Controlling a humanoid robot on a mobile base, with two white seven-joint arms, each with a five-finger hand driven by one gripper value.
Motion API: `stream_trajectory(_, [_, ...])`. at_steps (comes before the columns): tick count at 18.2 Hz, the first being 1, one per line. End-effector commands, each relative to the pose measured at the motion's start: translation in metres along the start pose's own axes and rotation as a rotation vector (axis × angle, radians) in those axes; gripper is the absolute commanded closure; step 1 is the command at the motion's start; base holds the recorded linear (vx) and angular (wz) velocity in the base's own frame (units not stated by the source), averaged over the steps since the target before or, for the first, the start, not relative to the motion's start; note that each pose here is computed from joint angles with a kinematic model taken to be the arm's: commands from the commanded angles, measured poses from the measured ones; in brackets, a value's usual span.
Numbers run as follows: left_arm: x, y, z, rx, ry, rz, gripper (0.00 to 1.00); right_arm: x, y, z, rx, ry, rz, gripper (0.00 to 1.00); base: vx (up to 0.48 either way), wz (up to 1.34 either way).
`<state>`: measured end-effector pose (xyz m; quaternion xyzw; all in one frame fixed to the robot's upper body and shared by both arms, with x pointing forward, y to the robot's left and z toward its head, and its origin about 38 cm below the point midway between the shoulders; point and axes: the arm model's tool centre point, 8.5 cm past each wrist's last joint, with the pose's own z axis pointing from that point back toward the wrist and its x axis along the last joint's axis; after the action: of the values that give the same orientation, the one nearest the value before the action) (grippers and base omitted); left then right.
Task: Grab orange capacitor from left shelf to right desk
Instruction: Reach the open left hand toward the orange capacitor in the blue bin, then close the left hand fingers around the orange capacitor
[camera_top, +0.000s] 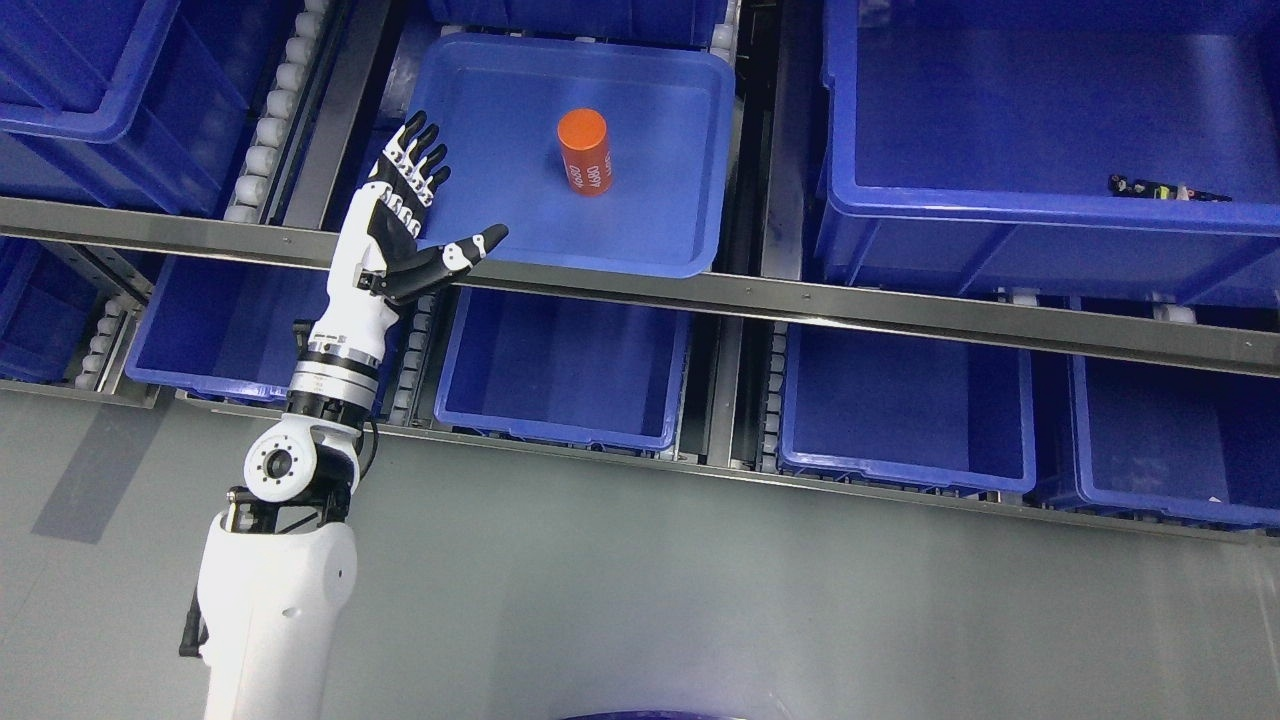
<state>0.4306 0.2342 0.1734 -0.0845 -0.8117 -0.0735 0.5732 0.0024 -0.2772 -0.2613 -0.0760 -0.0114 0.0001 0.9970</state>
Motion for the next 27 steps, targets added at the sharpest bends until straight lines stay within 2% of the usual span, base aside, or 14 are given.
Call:
stream_trajectory(1, [-0.016,0.003,-0.046,-0.058,0.065,-0.065,0.00,-0.009,-0.011,-0.001,-0.017,0.006,-0.003,0.00,0.000,0.00])
stream_trajectory(7, [-0.034,-0.038,-0.088,-0.181,0.146,-0.055,0.00,-0.008,-0.011,-0.001,-0.017,0.004,-0.004,0.00,0.010,0.00])
stream_trajectory(10, [-0.042,-0.053,-0.090,-0.235,0.177,-0.068,0.00,-0.009,-0.011,-0.001,-0.017,0.006,-0.003,0.00,0.031,-0.02])
stream_trajectory(19, [-0.059,-0.055,-0.071,-0.239,0.220,-0.059,0.00,-0.009,-0.011,-0.001,-0.017,0.006,-0.003,0.00,0.065,-0.04])
stream_trajectory(25, [-0.064,-0.034,-0.062,-0.218,0.240,-0.092,0.00,-0.009,-0.011,-0.001,-0.017,0.006,-0.003,0.00,0.066,-0.04])
stream_trajectory(27, [-0.062,-0.030,-0.062,-0.213,0.233,-0.097,0.03,-0.008,-0.011,-0.001,-0.017,0.004,-0.004,0.00,0.044,0.00])
